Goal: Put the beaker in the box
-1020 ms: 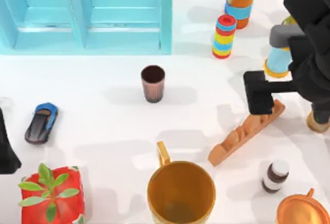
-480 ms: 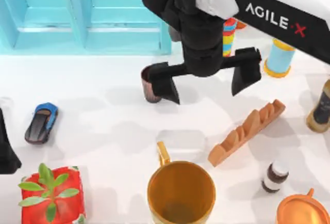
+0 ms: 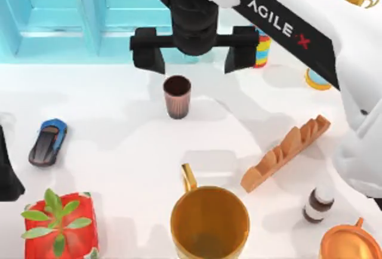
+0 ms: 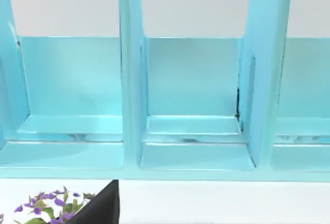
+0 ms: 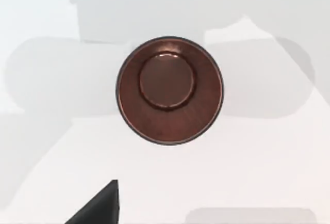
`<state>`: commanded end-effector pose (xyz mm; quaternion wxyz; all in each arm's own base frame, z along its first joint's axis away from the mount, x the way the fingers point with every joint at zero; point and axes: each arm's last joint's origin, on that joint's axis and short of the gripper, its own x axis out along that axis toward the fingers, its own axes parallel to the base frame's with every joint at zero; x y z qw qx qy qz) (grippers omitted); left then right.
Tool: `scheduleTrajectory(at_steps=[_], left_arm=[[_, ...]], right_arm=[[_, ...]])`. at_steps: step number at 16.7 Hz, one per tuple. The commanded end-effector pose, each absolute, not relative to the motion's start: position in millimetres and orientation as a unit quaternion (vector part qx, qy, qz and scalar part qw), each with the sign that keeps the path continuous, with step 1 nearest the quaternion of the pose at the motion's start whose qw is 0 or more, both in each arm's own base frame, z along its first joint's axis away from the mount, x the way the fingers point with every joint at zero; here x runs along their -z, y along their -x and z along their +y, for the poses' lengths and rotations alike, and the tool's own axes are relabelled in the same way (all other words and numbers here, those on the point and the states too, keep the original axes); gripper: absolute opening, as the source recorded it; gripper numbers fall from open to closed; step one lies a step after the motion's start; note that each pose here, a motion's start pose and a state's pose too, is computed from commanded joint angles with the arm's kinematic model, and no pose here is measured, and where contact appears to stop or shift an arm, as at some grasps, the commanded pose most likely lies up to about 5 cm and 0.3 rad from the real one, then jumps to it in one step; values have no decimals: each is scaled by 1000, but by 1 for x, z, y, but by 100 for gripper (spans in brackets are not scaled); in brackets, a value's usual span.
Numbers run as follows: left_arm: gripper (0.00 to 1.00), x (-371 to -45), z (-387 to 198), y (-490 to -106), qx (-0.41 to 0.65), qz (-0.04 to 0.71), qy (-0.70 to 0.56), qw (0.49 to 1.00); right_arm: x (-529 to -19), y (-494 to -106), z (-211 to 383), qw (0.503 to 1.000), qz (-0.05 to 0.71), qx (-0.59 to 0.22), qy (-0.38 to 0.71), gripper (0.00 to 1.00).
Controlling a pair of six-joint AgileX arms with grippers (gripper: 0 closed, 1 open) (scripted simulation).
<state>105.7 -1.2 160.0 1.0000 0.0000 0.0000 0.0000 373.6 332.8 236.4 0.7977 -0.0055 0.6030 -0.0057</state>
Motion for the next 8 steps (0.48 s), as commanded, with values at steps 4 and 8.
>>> scheduleTrajectory(at_steps=[4, 8], left_arm=[[100, -160, -1, -106, 0, 0, 0, 1000], [100, -160, -1, -106, 0, 0, 0, 1000]], right_arm=[[-239, -375, 334, 804, 594, 4, -3, 100], [-240, -377, 332, 804, 594, 5, -4, 100]])
